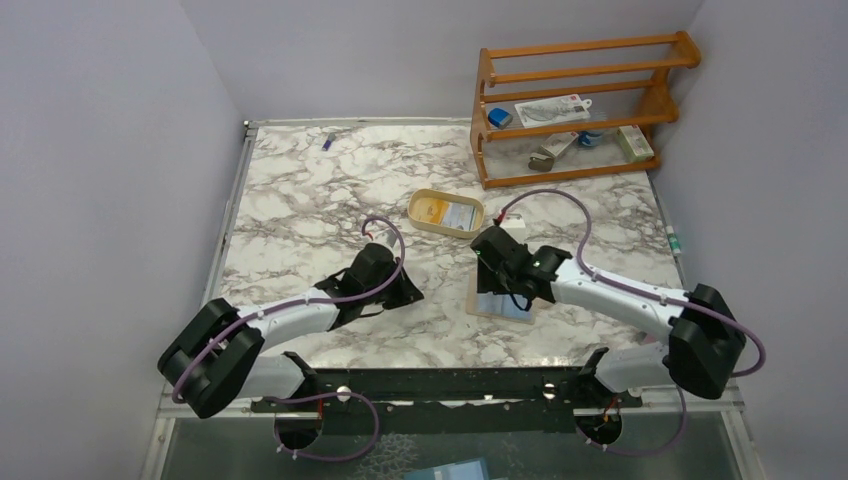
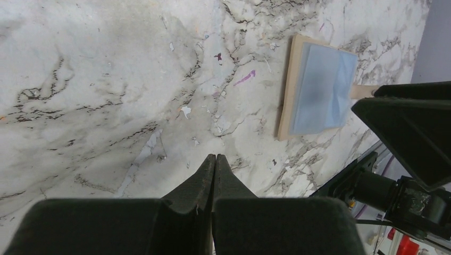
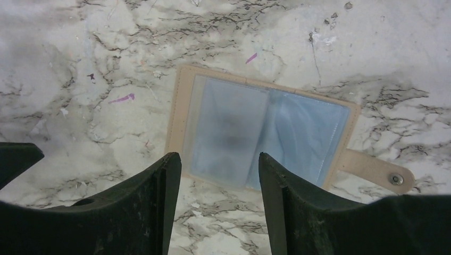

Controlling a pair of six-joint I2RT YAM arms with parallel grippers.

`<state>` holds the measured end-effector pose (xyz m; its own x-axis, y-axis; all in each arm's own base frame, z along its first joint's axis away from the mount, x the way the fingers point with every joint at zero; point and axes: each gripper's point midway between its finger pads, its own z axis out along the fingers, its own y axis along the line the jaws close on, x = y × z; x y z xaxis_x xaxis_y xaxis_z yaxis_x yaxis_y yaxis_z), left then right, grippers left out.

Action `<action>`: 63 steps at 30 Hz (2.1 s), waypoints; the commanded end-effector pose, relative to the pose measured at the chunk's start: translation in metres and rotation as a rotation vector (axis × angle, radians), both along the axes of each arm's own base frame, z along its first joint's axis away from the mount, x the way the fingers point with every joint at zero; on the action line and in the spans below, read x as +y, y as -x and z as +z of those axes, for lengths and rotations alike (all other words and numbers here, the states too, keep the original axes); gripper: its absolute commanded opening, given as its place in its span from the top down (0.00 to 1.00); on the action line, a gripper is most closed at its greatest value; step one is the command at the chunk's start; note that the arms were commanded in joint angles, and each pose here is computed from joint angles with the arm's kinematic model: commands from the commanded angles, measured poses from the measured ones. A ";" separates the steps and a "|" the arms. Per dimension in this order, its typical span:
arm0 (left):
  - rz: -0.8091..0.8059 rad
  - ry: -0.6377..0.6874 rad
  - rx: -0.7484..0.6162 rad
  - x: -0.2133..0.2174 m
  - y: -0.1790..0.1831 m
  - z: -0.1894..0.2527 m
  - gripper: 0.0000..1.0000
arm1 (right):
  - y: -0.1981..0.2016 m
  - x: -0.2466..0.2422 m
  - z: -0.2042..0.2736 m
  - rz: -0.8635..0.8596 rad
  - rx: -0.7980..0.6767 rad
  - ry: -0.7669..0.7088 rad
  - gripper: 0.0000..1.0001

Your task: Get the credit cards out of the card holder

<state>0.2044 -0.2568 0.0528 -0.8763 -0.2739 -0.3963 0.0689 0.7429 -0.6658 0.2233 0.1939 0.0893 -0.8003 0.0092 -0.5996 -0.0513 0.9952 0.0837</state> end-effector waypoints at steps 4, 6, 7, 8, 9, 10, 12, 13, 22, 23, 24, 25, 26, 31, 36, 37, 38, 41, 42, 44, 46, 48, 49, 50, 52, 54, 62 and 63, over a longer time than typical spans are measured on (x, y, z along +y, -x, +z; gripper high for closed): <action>-0.026 0.017 -0.038 -0.011 -0.011 0.008 1.00 | -0.013 0.003 -0.013 -0.042 0.013 -0.028 0.42; -0.058 0.043 -0.051 -0.018 -0.011 0.010 1.00 | -0.013 -0.007 -0.024 -0.075 0.038 -0.041 0.44; -0.079 0.063 -0.057 -0.023 -0.010 0.011 1.00 | -0.012 -0.013 -0.030 -0.091 0.050 -0.034 0.44; -0.096 0.080 -0.063 -0.027 -0.011 0.012 1.00 | -0.012 -0.018 -0.035 -0.102 0.058 -0.027 0.45; -0.108 0.088 -0.060 -0.031 -0.011 0.010 1.00 | -0.011 -0.021 -0.039 -0.109 0.065 -0.022 0.45; -0.121 0.087 -0.061 -0.034 -0.012 0.009 1.00 | -0.010 -0.023 -0.043 -0.113 0.072 -0.022 0.46; -0.146 0.082 -0.065 -0.038 -0.015 0.007 1.00 | -0.009 -0.023 -0.049 -0.114 0.083 -0.036 0.46; -0.157 0.082 -0.070 -0.041 -0.016 0.007 1.00 | -0.009 -0.022 -0.052 -0.114 0.088 -0.043 0.48; -0.253 0.098 -0.069 -0.067 -0.020 -0.006 1.00 | 0.007 -0.028 -0.083 -0.120 0.144 -0.042 0.56; -0.262 0.099 -0.066 -0.070 -0.019 -0.009 1.00 | 0.009 -0.027 -0.084 -0.114 0.146 -0.052 0.57; -0.270 0.103 -0.065 -0.073 -0.018 -0.012 1.00 | 0.009 -0.026 -0.085 -0.110 0.146 -0.062 0.59; -0.280 0.110 -0.059 -0.077 -0.016 -0.015 1.00 | 0.011 -0.026 -0.087 -0.107 0.148 -0.071 0.63; -0.289 0.117 -0.054 -0.079 -0.013 -0.018 1.00 | 0.012 -0.025 -0.088 -0.103 0.151 -0.077 0.66; -0.325 0.169 -0.054 -0.092 -0.002 -0.020 1.00 | 0.020 -0.023 -0.096 -0.079 0.166 -0.106 0.93; -0.356 0.212 -0.081 -0.103 0.001 -0.013 1.00 | 0.020 -0.020 -0.096 -0.065 0.168 -0.122 0.99; -0.355 0.222 -0.078 -0.104 0.001 -0.012 1.00 | 0.021 -0.020 -0.096 -0.064 0.167 -0.124 0.99; -0.355 0.229 -0.074 -0.105 0.001 -0.014 1.00 | 0.021 -0.019 -0.096 -0.061 0.168 -0.125 0.99; -0.355 0.262 -0.065 -0.106 0.004 -0.014 1.00 | 0.023 -0.019 -0.097 -0.057 0.175 -0.132 0.99; -0.354 0.274 -0.066 -0.107 0.005 -0.013 1.00 | 0.024 -0.019 -0.097 -0.057 0.176 -0.134 0.99; -0.354 0.289 -0.064 -0.107 0.007 -0.013 1.00 | 0.026 -0.019 -0.098 -0.056 0.180 -0.142 0.99; -0.353 0.294 -0.054 -0.106 0.009 -0.016 1.00 | 0.027 -0.018 -0.098 -0.055 0.184 -0.151 0.99; -0.353 0.299 -0.044 -0.106 0.010 -0.020 1.00 | 0.028 -0.017 -0.098 -0.052 0.184 -0.157 0.99; -0.353 0.302 -0.040 -0.106 0.011 -0.021 1.00 | 0.028 -0.016 -0.098 -0.050 0.186 -0.160 0.99; -0.351 0.312 -0.038 -0.106 0.011 -0.021 1.00 | 0.028 -0.016 -0.098 -0.049 0.186 -0.162 0.99; -0.351 0.335 -0.035 -0.108 0.012 -0.020 1.00 | 0.027 -0.015 -0.096 -0.045 0.181 -0.167 0.99; -0.347 0.364 -0.036 -0.109 0.013 -0.018 1.00 | 0.027 -0.014 -0.095 -0.041 0.179 -0.168 0.99; -0.319 0.473 -0.068 -0.112 0.011 -0.003 0.85 | 0.026 -0.011 -0.093 -0.030 0.178 -0.181 0.99; -0.307 0.472 -0.069 -0.111 0.010 -0.003 0.80 | 0.026 -0.011 -0.093 -0.029 0.176 -0.182 0.99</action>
